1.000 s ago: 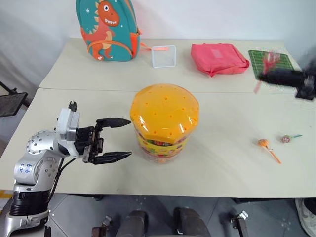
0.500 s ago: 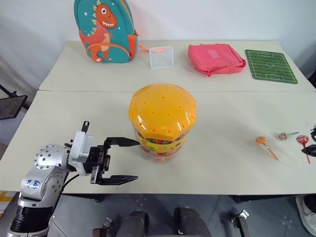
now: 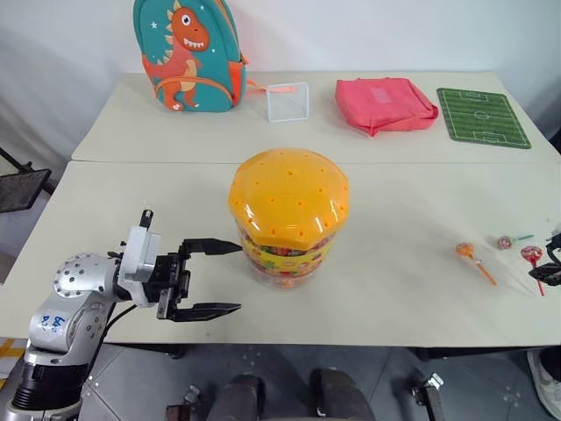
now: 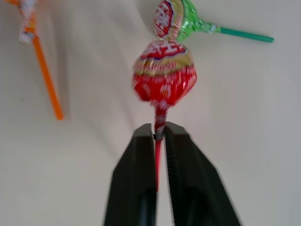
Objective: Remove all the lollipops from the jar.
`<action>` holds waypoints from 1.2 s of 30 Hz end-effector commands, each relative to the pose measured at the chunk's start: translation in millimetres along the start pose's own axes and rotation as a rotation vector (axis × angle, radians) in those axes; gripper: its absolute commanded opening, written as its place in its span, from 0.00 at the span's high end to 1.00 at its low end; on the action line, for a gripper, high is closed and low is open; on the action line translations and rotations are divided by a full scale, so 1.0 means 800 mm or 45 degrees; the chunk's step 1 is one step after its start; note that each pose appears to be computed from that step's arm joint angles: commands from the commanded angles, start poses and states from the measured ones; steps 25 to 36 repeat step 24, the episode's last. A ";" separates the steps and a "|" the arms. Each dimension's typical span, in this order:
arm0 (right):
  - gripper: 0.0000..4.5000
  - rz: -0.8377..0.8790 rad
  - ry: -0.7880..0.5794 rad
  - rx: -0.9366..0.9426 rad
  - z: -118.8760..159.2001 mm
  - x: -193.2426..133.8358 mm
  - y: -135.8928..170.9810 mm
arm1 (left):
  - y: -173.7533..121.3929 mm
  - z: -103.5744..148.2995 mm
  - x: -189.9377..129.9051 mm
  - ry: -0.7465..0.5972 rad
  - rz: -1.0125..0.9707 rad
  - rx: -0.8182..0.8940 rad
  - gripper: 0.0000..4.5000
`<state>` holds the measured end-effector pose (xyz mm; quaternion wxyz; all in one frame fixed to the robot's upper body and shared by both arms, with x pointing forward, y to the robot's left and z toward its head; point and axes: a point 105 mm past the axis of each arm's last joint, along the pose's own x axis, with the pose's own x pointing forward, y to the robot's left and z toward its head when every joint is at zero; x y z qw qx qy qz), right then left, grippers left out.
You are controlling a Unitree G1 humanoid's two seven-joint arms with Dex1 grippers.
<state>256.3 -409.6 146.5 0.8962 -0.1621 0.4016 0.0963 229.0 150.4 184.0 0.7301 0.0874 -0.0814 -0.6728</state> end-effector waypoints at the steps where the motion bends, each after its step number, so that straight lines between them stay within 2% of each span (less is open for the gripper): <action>1: 0.62 0.013 -0.083 -0.010 0.015 -0.016 0.002 | 0.005 0.005 -0.010 0.004 0.037 0.012 0.00; 6: 0.25 0.038 -0.262 -0.105 0.036 -0.024 0.012 | 0.010 0.000 -0.018 0.040 0.069 -0.007 0.00; 9: 0.03 0.210 -0.554 -0.236 0.070 -0.046 0.043 | 0.016 -0.009 -0.029 0.111 0.127 -0.012 0.00; 10: 0.00 0.254 -0.686 -0.275 0.084 -0.056 0.053 | 0.018 -0.012 -0.033 0.131 0.144 -0.011 0.00; 11: 0.00 0.302 -0.897 -0.313 0.105 -0.073 0.065 | 0.021 -0.015 -0.040 0.156 0.180 -0.001 0.00; 13: 0.00 0.367 -1.027 -0.345 0.119 -0.083 0.085 | 0.032 -0.030 -0.056 0.278 0.272 0.017 0.00; 14: 0.00 0.458 -1.048 -0.420 0.117 -0.080 0.108 | 0.037 -0.037 -0.063 0.339 0.310 0.066 0.00; 17: 0.00 0.722 -1.041 -0.702 0.098 -0.067 0.181 | 0.045 -0.040 -0.071 0.322 0.377 0.059 0.00; 19: 0.00 0.807 -1.066 -0.824 0.092 -0.063 0.212 | 0.048 -0.041 -0.074 0.338 0.425 0.053 0.00; 22: 0.00 0.839 -1.164 -0.876 0.088 -0.047 0.242 | 0.037 -0.047 -0.074 0.367 0.453 0.054 0.00; 24: 0.00 0.837 -1.181 -0.895 0.082 -0.035 0.252 | 0.033 -0.050 -0.074 0.373 0.500 0.050 0.00; 36: 0.00 0.837 -1.181 -0.895 0.082 -0.035 0.252 | 0.033 -0.050 -0.074 0.373 0.500 0.050 0.00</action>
